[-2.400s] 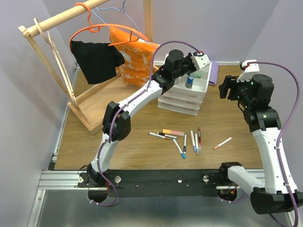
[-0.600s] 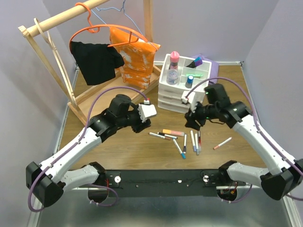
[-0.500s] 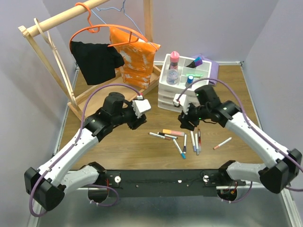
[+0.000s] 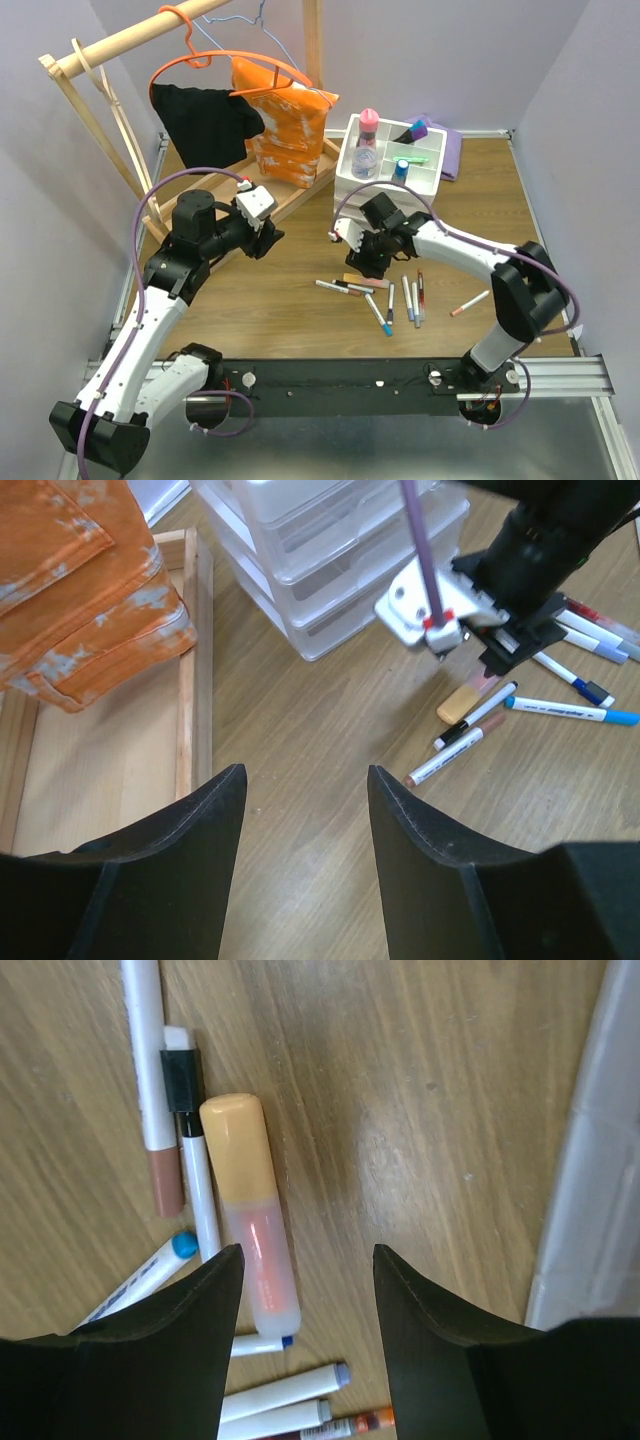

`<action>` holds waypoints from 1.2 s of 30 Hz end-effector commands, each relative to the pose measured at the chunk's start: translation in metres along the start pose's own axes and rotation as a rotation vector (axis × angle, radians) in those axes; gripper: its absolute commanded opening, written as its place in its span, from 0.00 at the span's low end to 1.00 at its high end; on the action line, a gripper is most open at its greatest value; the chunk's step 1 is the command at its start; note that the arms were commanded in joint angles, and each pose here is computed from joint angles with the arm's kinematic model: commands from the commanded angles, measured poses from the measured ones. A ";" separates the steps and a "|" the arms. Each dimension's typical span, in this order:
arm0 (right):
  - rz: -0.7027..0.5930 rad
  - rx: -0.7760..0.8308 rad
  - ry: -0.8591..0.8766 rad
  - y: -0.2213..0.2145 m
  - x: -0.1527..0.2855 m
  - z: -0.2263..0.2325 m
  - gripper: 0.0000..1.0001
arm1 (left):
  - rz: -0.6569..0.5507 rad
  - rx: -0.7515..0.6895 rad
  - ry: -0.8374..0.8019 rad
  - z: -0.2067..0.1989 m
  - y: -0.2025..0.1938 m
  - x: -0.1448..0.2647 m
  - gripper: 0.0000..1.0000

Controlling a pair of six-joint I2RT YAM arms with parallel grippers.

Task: Sort the stationery into containers
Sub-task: Pick up the stationery from the center of the board.

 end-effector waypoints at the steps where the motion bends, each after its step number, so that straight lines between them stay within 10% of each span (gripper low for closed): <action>1: 0.047 0.066 0.009 0.001 -0.028 -0.006 0.62 | -0.003 0.025 -0.030 -0.001 -0.004 0.004 0.61; 28: 0.011 0.061 0.067 0.020 -0.072 -0.008 0.61 | 0.005 0.053 -0.035 0.008 -0.012 -0.009 0.61; 36: 0.025 0.072 0.107 0.024 -0.070 -0.002 0.17 | 0.022 0.047 -0.027 0.010 -0.014 -0.007 0.61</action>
Point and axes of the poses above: each gripper's point midway between its finger pads, its own x axis back along the fingers, its own z axis along the line the jaws close on, y = z × x, the point moved 9 cm from there along x, back along the fingers, and after that the axes turned 15 degrees about x, right-handed, at the moved point
